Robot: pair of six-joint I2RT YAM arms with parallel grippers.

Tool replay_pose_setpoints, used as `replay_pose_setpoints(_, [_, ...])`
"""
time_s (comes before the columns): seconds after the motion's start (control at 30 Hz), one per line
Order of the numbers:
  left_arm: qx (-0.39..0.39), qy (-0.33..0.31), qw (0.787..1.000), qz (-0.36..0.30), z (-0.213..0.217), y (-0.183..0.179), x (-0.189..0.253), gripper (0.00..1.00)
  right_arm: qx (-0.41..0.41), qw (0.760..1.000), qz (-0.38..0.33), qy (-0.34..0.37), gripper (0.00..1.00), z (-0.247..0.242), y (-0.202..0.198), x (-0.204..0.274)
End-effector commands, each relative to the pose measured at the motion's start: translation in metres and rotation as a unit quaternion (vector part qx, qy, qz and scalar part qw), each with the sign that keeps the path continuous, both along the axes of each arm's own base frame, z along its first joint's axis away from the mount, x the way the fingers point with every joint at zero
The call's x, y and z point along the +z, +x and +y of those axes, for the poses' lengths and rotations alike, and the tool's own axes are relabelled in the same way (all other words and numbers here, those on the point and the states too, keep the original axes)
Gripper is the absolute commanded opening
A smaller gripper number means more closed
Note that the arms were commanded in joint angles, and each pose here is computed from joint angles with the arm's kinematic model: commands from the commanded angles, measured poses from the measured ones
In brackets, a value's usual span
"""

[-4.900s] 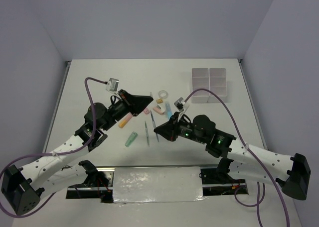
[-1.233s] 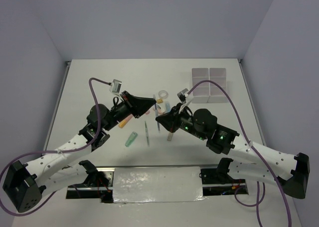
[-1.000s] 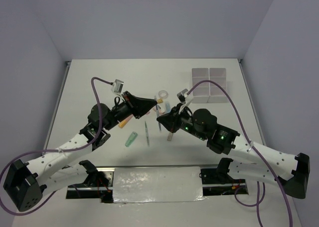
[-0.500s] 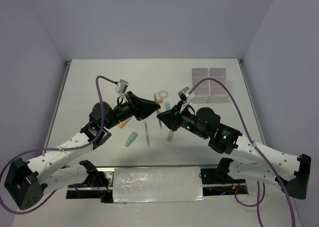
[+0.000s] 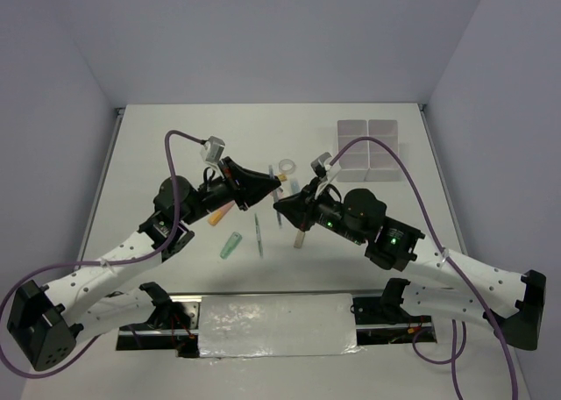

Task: Sort the stationery into containers
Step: Close the pen cap on the pen.

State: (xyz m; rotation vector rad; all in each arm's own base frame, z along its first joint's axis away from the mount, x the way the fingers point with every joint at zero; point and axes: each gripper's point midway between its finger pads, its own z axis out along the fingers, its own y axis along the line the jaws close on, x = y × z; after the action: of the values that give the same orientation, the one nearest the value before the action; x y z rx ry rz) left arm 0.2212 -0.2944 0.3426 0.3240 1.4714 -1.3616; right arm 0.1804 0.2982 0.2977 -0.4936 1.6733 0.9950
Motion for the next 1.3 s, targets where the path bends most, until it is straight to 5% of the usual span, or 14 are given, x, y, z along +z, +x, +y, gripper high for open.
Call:
replay_pose_setpoints(0.0, [-0.037, -0.026, 0.997, -0.069, -0.001, -0.019, 0.037, 0.0, 0.003, 0.998, -0.029, 0.053, 0.0, 0.003, 0.0, 0.041])
replay_pose_setpoints(0.17, [-0.05, -0.034, 0.995, -0.08, -0.001, -0.025, 0.041, 0.0, 0.012, 0.997, -0.034, 0.068, 0.09, 0.005, -0.003, 0.048])
replay_pose_setpoints(0.2, [-0.056, -0.037, 0.994, -0.082, -0.001, -0.027, 0.042, 0.0, 0.016, 0.997, -0.035, 0.068, 0.24, 0.005, -0.005, 0.048])
replay_pose_setpoints(0.43, [-0.109, -0.051, 0.985, -0.124, -0.002, -0.051, 0.056, 0.0, 0.029, 0.996, -0.039, 0.078, 0.39, 0.007, -0.007, 0.052])
replay_pose_setpoints(0.53, [-0.121, -0.052, 0.982, -0.139, -0.001, -0.058, 0.06, 0.0, 0.043, 0.995, -0.042, 0.081, 0.3, 0.009, -0.012, 0.054])
replay_pose_setpoints(0.63, [-0.133, -0.053, 0.979, -0.148, -0.001, -0.064, 0.062, 0.0, 0.05, 0.994, -0.041, 0.083, 0.0, 0.01, -0.014, 0.055])
replay_pose_setpoints(0.67, [-0.135, -0.053, 0.978, -0.149, -0.001, -0.064, 0.062, 0.0, 0.055, 0.994, -0.042, 0.085, 0.0, 0.011, -0.016, 0.055])
replay_pose_setpoints(0.73, [-0.131, -0.049, 0.98, -0.143, -0.003, -0.061, 0.06, 0.09, 0.073, 0.991, -0.052, 0.095, 0.0, 0.013, -0.022, 0.061])
replay_pose_setpoints(1.03, [-0.079, -0.013, 0.99, -0.116, 0.0, -0.041, 0.051, 0.81, 0.037, 0.994, -0.054, 0.083, 0.0, 0.002, -0.013, 0.057])
replay_pose_setpoints(1.13, [-0.036, 0.009, 0.995, -0.098, 0.007, -0.028, 0.048, 0.89, 0.032, 0.996, -0.049, 0.074, 0.0, 0.001, -0.011, 0.052])
replay_pose_setpoints(1.27, [0.025, 0.016, 0.996, -0.087, 0.02, -0.014, 0.055, 0.88, 0.032, 0.997, -0.041, 0.05, 0.0, 0.004, -0.009, 0.041])
